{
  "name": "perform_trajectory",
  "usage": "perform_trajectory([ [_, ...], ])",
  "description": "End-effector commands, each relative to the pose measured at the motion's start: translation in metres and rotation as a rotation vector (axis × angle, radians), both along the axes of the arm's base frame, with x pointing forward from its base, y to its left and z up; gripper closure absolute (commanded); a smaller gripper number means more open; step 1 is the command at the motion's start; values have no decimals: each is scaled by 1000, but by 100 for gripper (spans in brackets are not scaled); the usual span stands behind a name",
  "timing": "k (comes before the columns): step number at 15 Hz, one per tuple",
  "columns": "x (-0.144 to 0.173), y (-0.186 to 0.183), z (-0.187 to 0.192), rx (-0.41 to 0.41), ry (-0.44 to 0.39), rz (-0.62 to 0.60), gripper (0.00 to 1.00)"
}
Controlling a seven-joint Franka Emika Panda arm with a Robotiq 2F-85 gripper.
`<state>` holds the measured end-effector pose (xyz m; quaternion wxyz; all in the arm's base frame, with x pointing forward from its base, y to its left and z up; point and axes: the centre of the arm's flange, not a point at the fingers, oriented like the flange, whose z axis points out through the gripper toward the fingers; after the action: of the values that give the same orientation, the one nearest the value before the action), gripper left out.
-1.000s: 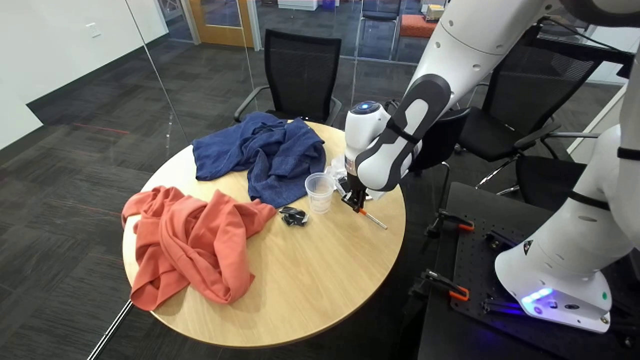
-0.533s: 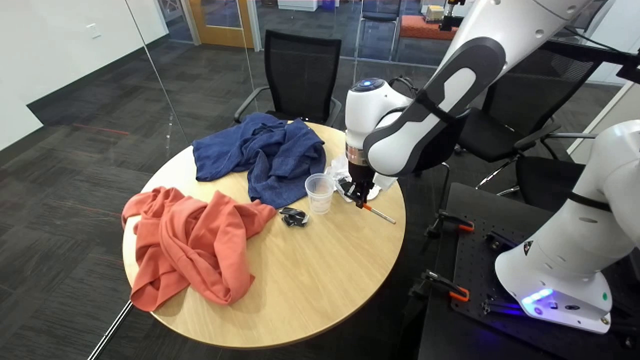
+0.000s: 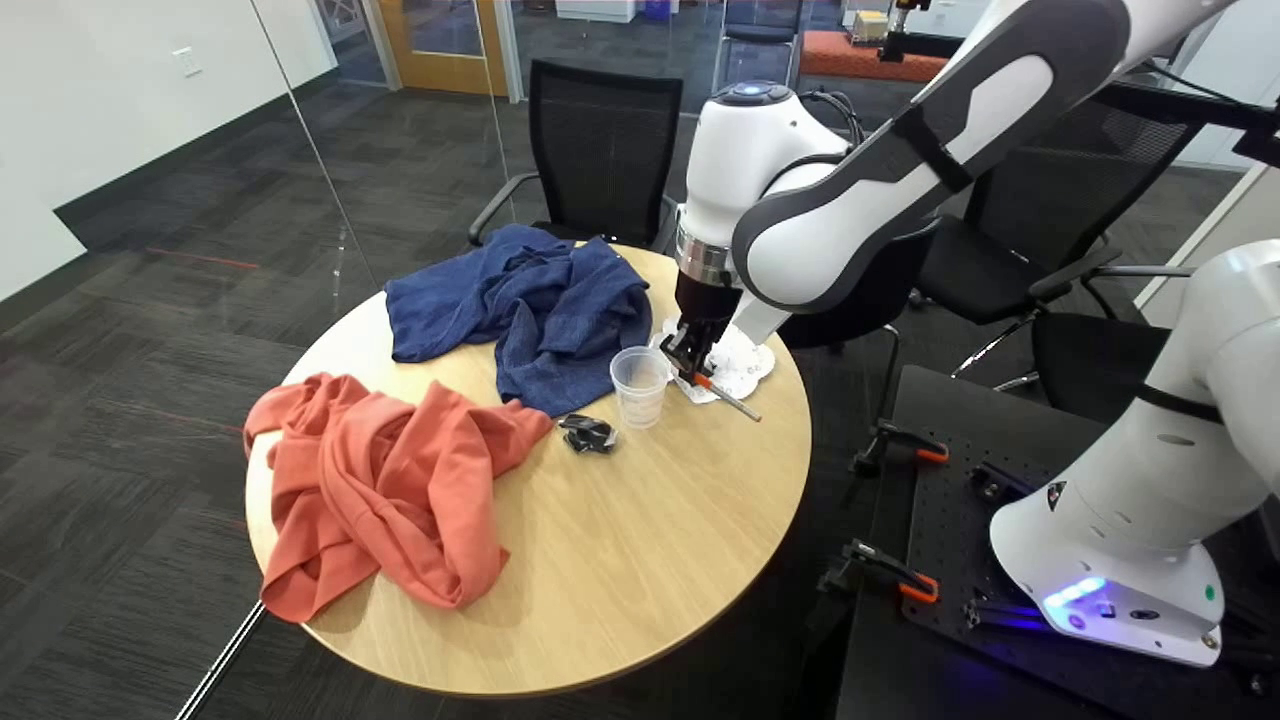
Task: Put the marker in the colourless cup
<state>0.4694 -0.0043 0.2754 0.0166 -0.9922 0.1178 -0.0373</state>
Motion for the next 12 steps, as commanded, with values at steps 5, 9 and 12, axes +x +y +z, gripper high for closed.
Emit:
perform_trajectory([
  [5, 38, 27, 50, -3, -30, -13, 96],
  [9, 57, 41, 67, -14, 7, 12, 96],
  [12, 65, 48, 77, -28, 45, 73, 96],
])
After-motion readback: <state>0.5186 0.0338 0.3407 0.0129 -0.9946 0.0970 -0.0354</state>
